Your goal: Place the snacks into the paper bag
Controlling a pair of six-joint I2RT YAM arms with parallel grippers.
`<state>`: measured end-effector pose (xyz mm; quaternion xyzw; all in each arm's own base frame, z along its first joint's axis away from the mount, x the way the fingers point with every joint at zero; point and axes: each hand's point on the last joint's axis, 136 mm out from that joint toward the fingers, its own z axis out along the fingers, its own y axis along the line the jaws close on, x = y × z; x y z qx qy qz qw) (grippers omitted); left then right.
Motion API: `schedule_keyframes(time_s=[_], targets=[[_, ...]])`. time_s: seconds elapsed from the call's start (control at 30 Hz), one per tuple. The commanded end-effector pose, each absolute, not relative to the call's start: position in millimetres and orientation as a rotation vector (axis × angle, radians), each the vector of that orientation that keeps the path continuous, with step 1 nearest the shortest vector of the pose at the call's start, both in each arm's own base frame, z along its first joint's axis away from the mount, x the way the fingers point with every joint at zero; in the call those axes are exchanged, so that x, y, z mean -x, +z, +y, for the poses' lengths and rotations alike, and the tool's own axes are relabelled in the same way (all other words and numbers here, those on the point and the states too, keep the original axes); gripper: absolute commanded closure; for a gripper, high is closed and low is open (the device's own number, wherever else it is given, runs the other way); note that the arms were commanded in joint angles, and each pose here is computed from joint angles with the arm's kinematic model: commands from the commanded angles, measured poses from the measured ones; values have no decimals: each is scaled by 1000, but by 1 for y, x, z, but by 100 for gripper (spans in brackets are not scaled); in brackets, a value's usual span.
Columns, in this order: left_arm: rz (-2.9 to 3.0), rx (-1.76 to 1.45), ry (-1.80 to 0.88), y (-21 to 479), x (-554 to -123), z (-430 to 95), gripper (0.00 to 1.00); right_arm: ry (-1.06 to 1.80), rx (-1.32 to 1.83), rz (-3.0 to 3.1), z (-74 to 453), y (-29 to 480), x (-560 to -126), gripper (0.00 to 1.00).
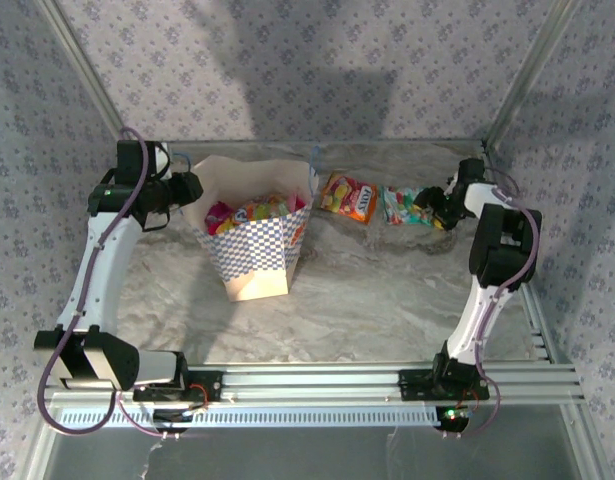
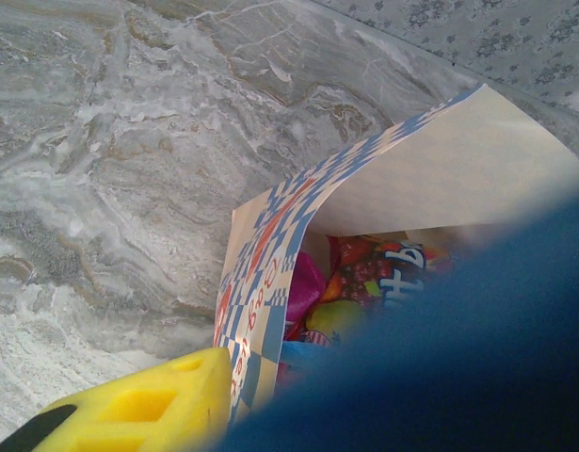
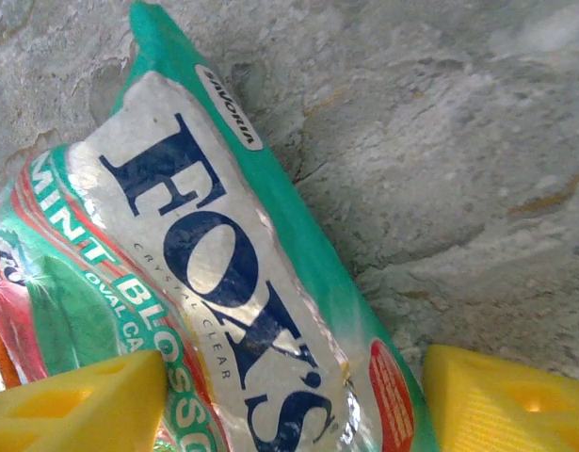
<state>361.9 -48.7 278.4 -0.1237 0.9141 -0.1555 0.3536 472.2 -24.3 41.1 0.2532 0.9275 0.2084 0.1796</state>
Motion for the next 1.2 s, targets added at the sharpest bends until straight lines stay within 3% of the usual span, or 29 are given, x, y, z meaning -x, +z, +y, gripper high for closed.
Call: schedule_keyframes(time_s=[0.0, 0.13, 0.3, 0.63, 1.0, 1.17], targets=[[2358, 325, -408, 286, -359, -51, 58, 554, -664, 2681, -17, 38, -470, 30], [2354, 324, -409, 288, -358, -50, 57, 514, -642, 2699, -14, 40, -467, 40], [2351, 319, -412, 289, -356, -51, 57, 501, -636, 2712, -12, 41, -461, 64], [2339, 315, -408, 292, -351, -50, 58, 484, -595, 2742, -2, 50, -435, 84], [2334, 311, -416, 291, -348, -51, 57, 484, -555, 2783, 11, 55, -400, 86], [2335, 307, -418, 290, -349, -52, 57, 494, -556, 2818, 18, 43, -378, 67]])
